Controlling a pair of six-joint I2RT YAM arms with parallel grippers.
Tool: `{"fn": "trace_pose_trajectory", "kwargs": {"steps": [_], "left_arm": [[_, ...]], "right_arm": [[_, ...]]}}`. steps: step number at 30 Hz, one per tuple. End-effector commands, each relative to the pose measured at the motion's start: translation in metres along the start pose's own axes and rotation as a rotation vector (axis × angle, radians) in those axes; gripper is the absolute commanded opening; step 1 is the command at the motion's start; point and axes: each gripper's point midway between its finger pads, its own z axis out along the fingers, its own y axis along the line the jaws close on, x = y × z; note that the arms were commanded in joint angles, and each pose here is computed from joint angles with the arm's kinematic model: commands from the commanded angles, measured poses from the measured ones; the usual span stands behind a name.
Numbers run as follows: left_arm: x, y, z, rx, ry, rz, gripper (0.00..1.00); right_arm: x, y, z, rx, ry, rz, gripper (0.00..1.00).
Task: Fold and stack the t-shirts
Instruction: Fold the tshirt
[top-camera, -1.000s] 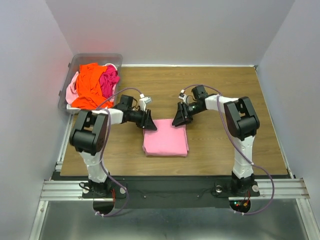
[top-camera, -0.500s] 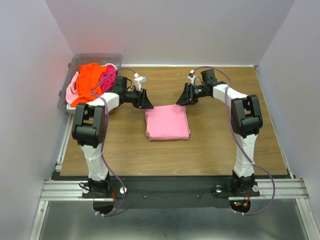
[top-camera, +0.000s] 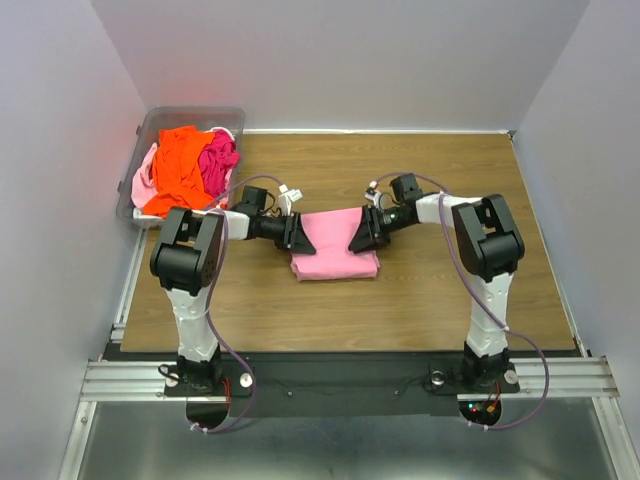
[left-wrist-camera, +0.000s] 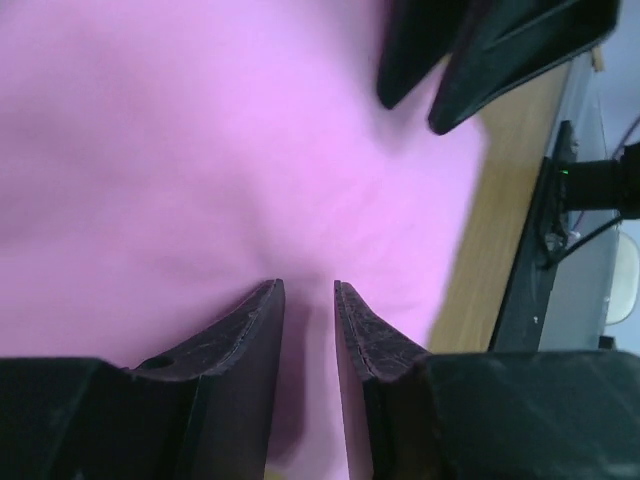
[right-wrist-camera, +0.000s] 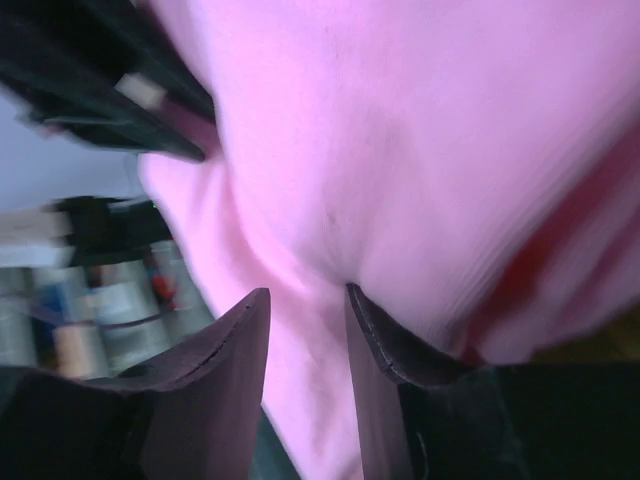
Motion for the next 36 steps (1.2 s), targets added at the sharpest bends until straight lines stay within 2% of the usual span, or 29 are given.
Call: {"fn": "trace_pose_trajectory", "kwargs": {"steps": [1,2,4,6,7,11,14,17,21,25,29,32,36], "left_arm": [[0.016,0.038,-0.012,-0.09,0.006,-0.081,0.38],[0.025,0.048,-0.013,-0.116,0.025,-0.114,0.38],[0.027,0.054,-0.015,-0.119,0.044,-0.082,0.38],[0.019,0.033,-0.022,-0.053,0.047,-0.033,0.37],[0.009,0.011,-0.032,-0.014,0.034,0.058,0.37],[-0.006,-0.052,-0.046,0.058,0.029,0.234,0.39],[0.008,-0.088,-0.039,0.117,0.07,0.236,0.39],[0.025,-0.096,-0.026,0.164,0.083,0.18,0.39],[0.051,-0.071,-0.01,0.128,0.125,0.07,0.39],[0.084,-0.008,-0.001,0.014,0.203,-0.135,0.4],[0.097,0.038,-0.014,-0.047,0.198,-0.279,0.4],[0.112,0.038,-0.021,-0.045,0.237,-0.308,0.4],[0.099,0.023,-0.03,-0.012,0.202,-0.271,0.43]], "right_arm": [[0.013,-0.039,0.002,0.069,0.013,0.01,0.43],[0.013,-0.048,-0.001,0.088,0.007,0.01,0.42],[0.011,-0.046,-0.004,0.092,-0.002,0.003,0.4],[0.007,-0.024,-0.011,0.046,-0.005,-0.006,0.4],[-0.001,0.002,-0.021,0.025,-0.033,-0.051,0.4],[-0.001,0.07,-0.04,-0.076,-0.054,-0.105,0.42],[0.021,0.09,-0.032,-0.105,-0.01,-0.114,0.43],[0.049,0.088,-0.01,-0.104,0.063,-0.113,0.44],[0.067,0.057,0.015,-0.081,0.132,-0.057,0.44],[0.08,0.013,0.033,-0.036,0.184,0.016,0.42],[0.092,-0.03,0.031,0.042,0.187,0.077,0.4],[0.09,-0.038,0.021,0.068,0.162,0.086,0.4],[0.087,-0.028,0.011,0.085,0.136,0.045,0.4]]}}
